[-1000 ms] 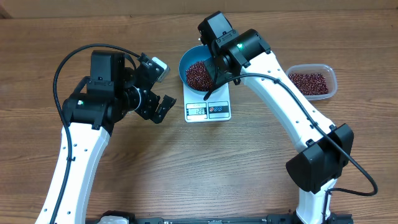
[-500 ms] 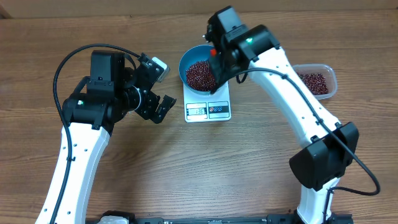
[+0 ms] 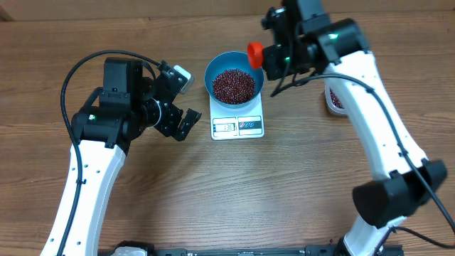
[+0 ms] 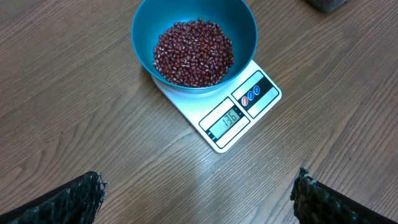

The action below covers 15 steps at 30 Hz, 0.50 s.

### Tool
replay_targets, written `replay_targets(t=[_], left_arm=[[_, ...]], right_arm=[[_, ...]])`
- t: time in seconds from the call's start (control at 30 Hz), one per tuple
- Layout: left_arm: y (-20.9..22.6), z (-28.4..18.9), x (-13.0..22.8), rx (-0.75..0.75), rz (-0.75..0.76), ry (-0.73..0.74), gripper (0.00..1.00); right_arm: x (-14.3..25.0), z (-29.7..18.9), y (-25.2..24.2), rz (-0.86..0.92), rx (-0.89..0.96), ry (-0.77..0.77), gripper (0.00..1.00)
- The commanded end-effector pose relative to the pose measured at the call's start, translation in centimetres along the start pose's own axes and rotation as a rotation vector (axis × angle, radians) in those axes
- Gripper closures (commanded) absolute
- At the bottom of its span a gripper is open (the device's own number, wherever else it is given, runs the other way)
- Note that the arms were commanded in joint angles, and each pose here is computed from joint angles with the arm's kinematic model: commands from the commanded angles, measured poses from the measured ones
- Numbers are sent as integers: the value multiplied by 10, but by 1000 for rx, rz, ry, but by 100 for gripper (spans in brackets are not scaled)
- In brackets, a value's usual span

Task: Scoop item into bowl and weigh 150g on scale
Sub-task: 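Return the empty scoop right to the bean tub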

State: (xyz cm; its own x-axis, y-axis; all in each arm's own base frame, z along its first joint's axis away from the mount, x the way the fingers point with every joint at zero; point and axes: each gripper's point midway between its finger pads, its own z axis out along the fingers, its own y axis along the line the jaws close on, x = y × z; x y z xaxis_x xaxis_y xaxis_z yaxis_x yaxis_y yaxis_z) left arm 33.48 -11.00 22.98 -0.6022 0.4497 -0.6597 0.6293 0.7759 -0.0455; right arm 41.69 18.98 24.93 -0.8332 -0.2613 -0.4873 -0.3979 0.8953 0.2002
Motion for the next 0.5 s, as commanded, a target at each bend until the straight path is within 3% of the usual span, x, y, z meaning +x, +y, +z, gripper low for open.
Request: replay_targets(t=[0.0, 0.47], left_arm=[[2, 2, 1, 0, 22, 5, 0], [2, 2, 1, 0, 22, 5, 1]], right_arm=[[-11, -42, -6, 21, -28, -88, 96], [31, -93, -119, 306, 118, -47, 96]])
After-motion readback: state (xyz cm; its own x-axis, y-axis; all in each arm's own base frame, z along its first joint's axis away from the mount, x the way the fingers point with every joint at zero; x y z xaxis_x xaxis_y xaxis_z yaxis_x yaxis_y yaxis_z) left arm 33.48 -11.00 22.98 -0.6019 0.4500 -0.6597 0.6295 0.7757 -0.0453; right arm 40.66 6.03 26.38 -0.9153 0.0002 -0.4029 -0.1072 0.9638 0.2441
